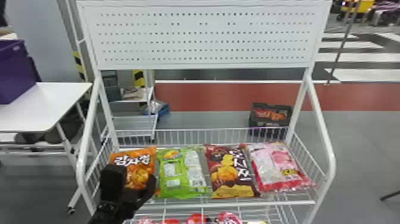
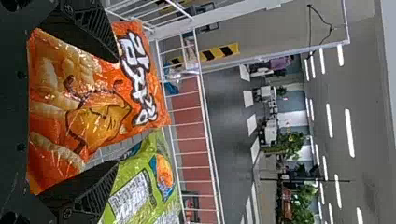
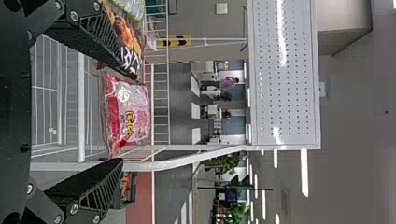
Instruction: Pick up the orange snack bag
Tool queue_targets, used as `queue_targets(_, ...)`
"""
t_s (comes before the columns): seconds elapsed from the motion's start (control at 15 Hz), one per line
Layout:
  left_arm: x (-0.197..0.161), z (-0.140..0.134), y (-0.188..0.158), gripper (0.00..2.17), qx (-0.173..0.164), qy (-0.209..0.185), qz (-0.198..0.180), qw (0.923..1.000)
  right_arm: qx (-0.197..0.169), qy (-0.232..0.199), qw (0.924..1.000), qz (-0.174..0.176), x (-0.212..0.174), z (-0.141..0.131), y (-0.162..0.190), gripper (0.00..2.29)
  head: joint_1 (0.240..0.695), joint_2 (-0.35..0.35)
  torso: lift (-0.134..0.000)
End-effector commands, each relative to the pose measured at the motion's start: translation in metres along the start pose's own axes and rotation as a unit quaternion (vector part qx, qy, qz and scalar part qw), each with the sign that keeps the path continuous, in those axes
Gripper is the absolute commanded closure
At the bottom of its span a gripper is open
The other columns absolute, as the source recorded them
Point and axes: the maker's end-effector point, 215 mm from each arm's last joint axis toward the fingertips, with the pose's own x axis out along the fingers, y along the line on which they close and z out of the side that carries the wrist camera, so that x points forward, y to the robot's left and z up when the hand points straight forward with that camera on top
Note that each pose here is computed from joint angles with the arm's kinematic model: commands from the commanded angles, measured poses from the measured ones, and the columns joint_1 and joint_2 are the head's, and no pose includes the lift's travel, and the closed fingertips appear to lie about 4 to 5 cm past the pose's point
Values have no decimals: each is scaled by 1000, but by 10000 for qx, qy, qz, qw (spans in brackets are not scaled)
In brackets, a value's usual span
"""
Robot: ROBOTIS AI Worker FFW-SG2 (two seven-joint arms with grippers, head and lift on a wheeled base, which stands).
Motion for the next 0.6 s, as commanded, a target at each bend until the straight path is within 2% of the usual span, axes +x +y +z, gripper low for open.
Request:
queue_targets(0.0,2,-1,3,431,-25,23,9,10000,0,8,10000,4,1,-1,-1,167,499,0,0)
queue_targets(0.07,2,-7,3,620,-14,113,-2,9999,-2,8,10000,3,1,-2,-1,167,499,0,0)
queue_targets(0.13,2,-13,4,704,0,218,2,9998,-3,8,10000,1,2,-2,-1,167,499,0,0)
queue_targets(0.33,2,-17,2,707,44,291,-25,9996,11,-7,10000,-1,3,-1,-2,167,499,0,0)
queue_targets(0.4,3,-20,3,768,76,355,-21,9993,13,-14,10000,3,4,-1,-2,167,499,0,0)
queue_targets(0.47,3,-20,4,1180,70,364,37,9993,13,-21,10000,5,5,0,-3,167,499,0,0)
queue_targets(0.53,3,-21,7,1261,53,393,50,9992,12,-6,10000,2,4,-2,-3,167,499,0,0)
